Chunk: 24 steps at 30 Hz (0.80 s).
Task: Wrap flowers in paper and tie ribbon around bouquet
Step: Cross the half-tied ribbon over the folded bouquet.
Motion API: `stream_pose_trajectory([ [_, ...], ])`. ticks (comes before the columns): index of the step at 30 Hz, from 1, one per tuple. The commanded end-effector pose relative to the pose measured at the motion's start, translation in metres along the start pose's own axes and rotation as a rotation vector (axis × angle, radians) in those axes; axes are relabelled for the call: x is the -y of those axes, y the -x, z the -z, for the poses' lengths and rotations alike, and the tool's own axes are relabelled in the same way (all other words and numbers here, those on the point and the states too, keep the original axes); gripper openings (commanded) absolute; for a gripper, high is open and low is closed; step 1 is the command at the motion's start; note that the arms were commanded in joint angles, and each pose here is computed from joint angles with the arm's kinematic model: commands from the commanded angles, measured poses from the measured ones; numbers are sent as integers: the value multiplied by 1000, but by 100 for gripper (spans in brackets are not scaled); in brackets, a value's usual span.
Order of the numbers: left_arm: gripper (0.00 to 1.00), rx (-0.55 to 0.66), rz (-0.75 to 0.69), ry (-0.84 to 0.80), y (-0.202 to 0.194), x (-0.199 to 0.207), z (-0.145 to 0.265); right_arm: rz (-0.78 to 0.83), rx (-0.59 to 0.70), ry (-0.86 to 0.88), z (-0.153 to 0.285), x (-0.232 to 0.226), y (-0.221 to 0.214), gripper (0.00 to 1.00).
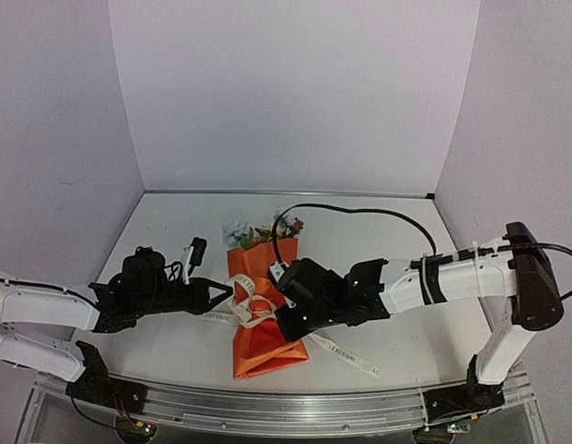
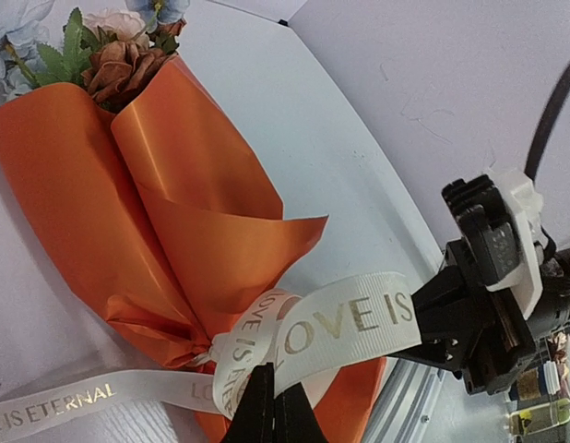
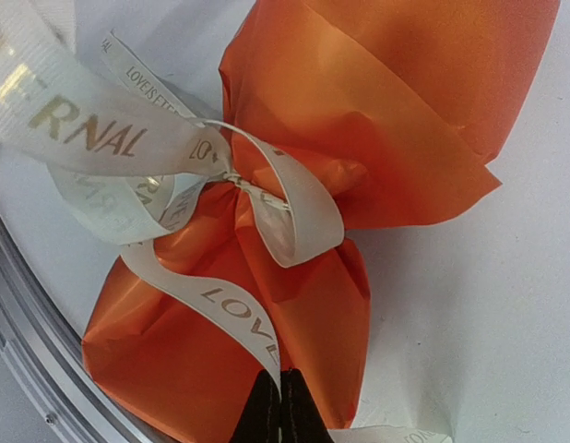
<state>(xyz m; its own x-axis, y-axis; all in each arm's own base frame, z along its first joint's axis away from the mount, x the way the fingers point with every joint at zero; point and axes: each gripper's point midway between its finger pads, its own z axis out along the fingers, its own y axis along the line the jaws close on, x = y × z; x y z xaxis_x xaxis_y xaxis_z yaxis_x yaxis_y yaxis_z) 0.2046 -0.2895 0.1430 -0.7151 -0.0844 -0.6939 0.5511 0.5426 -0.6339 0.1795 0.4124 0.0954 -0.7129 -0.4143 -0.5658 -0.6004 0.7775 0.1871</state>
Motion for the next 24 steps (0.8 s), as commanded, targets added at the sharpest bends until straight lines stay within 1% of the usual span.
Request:
stream_pose_trajectory([
  [1,0,30,-64,-56,5,26,13,-125,8,35,-4,-8,16,0],
  [4,0,-7,-82,-89,-8,40,22,-183,-20,50,-8,-6,16,0],
  [7,1,-68,-75,-101,-28,48,29,-208,-20,59,-8,-7,20,0],
  [10,1,-128,-23,-95,-49,45,32,-237,-39,95,-9,-16,25,0],
  [13,2,-151,21,-73,-63,40,35,-277,-62,102,-14,-17,24,0],
  [18,6,-219,30,-38,-80,33,36,-305,-85,137,-14,-26,25,0],
  [21,8,-268,39,-23,-91,28,36,-311,-98,123,-18,-24,21,0],
  [24,9,-323,46,30,-104,16,36,-303,-107,84,-18,-17,18,0],
])
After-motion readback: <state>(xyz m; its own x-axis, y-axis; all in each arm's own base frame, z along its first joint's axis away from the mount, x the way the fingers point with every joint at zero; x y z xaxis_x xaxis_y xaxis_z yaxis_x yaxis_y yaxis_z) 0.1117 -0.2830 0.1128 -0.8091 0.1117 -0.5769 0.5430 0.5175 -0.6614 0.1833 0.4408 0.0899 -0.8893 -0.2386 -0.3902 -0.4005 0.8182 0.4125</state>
